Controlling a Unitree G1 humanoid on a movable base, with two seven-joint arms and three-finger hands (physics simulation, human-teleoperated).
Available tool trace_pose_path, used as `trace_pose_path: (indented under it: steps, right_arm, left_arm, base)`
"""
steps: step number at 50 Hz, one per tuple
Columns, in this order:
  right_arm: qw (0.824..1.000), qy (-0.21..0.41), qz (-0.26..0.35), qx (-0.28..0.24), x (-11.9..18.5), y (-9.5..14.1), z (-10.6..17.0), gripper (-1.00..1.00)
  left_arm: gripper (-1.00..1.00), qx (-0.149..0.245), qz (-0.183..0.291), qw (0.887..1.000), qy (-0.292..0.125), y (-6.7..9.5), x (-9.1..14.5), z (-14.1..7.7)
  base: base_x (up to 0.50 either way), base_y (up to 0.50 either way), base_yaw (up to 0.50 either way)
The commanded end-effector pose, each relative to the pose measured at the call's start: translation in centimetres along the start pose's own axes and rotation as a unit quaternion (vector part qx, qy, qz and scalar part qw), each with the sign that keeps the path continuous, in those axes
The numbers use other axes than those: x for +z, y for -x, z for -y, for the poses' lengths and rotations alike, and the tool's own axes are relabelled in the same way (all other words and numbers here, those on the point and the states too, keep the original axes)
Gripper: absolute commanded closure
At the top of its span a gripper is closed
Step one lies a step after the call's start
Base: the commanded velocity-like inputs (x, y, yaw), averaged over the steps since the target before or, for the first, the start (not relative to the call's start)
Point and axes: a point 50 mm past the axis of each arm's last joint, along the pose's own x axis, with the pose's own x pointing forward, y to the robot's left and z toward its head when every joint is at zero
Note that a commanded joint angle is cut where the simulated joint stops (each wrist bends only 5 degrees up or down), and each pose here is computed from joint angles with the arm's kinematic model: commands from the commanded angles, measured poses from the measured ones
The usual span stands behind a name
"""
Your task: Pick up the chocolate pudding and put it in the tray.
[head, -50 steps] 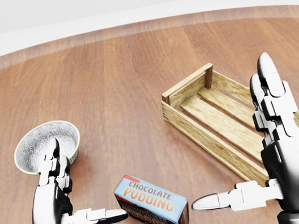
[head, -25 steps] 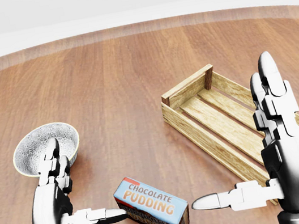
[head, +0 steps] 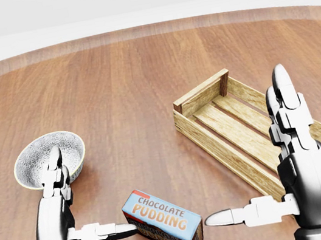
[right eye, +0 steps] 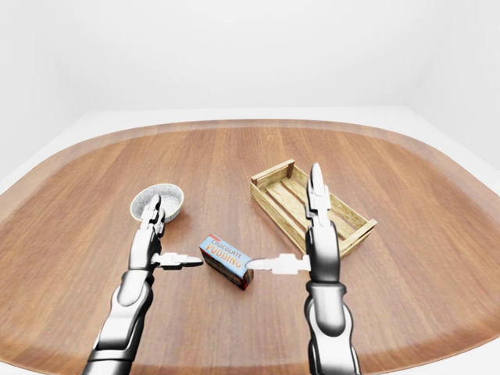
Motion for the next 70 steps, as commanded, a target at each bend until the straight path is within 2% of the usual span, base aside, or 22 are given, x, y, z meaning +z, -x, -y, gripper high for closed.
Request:
trace_pose_path:
  steps: [1, 23, 35, 70]
  right_arm:
    - [1.000, 0.006, -0.025, 0.014, -1.0, 0.4, -0.7, -1.00]
    - [0.995, 0.013, -0.087, 0.048, -3.5, 1.8, -2.9, -1.00]
    - [0.994, 0.012, -0.091, 0.061, -3.7, 2.1, -3.5, -1.00]
    - [0.976, 0.057, -0.182, 0.106, -8.1, 4.3, -6.4, -1.00]
  left_arm:
    - [-1.00, -0.006, -0.006, 1.000, 0.022, 0.0, 0.1, 0.0]
    - [-1.00, -0.010, -0.005, 1.000, 0.019, 0.0, -0.1, 0.1]
    - [-1.00, -0.010, -0.005, 1.000, 0.018, 0.0, -0.1, 0.1]
    - [-1.00, -0.008, -0.006, 1.000, 0.021, 0.0, 0.0, 0.0]
  base:
    - [0.00, 0.00, 0.00]
    - [0.00, 0.00, 0.00]
    - [0.00, 0.00, 0.00]
    - [0.00, 0.00, 0.00]
